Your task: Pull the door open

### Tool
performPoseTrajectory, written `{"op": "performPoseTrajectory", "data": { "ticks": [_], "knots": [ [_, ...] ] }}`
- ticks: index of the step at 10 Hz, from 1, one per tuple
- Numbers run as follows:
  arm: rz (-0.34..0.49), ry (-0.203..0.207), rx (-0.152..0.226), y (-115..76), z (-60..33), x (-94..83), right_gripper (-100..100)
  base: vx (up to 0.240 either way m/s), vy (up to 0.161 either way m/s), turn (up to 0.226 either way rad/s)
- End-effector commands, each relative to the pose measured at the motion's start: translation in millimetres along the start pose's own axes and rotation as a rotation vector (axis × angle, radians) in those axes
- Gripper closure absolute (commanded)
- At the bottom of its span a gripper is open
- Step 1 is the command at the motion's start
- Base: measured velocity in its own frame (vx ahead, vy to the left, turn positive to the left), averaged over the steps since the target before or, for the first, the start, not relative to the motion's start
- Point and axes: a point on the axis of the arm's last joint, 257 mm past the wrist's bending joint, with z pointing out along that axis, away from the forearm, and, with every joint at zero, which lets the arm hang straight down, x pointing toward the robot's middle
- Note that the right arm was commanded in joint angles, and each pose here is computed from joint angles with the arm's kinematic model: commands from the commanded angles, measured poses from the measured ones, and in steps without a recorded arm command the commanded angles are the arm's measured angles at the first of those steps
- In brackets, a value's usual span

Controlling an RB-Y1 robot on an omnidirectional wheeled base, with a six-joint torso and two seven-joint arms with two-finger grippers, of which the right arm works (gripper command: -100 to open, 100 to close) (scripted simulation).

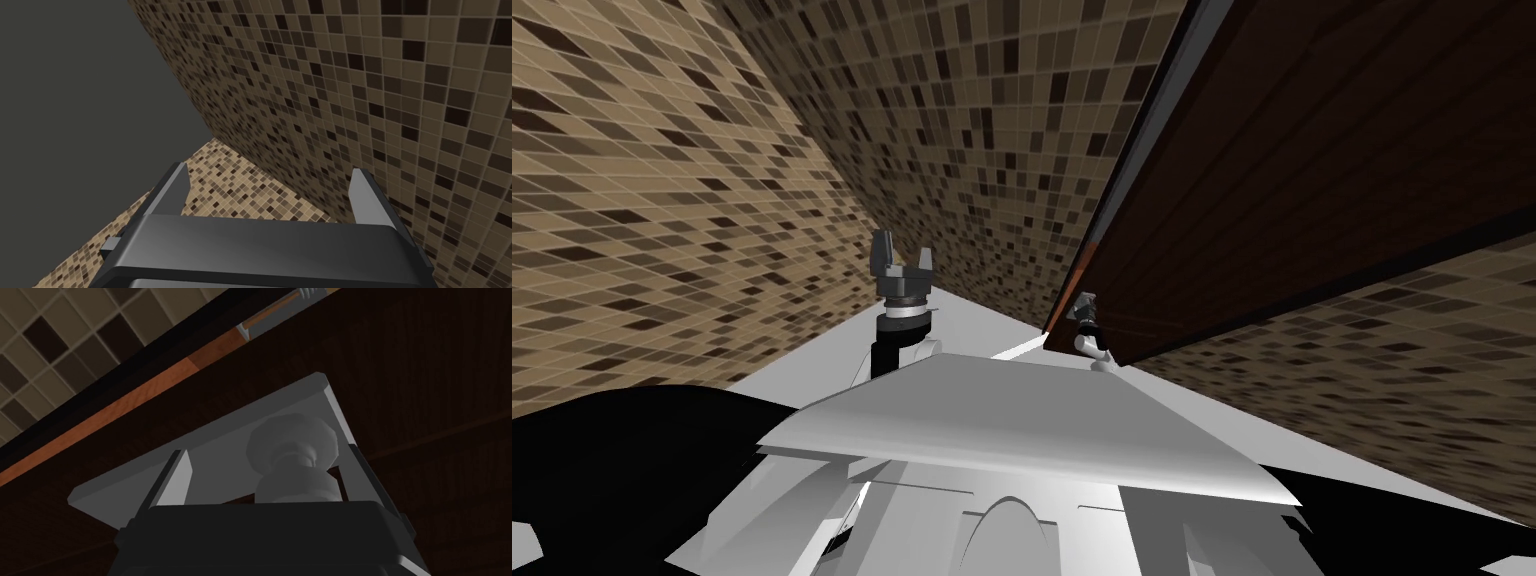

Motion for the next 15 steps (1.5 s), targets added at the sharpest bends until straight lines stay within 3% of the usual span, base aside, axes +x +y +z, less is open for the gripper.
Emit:
{"op": "performPoseTrajectory", "data": {
  "ticks": [1,5,6,8,9,14,15],
  "knots": [
    [0.072,0.0,-0.01,1.9,-1.4,0.6,-100,-0.085,-0.071,0.094],
    [0.279,0.005,-0.033,4.7,-6.3,5.5,-100,-0.105,-0.058,0.099],
    [0.29,0.005,-0.033,4.7,-6.3,5.5,-100,-0.065,-0.037,0.036],
    [0.403,0.007,-0.045,6.0,-9.1,7.7,-100,-0.068,-0.036,0.085],
    [0.411,0.007,-0.045,6.0,-9.1,7.7,-100,-0.057,-0.035,0.046],
    [0.65,0.01,-0.069,7.9,-15.0,10.8,-100,-0.072,-0.041,0.085],
    [0.657,0.01,-0.069,7.9,-15.0,10.8,-100,-0.075,-0.036,0.033]
  ]
}}
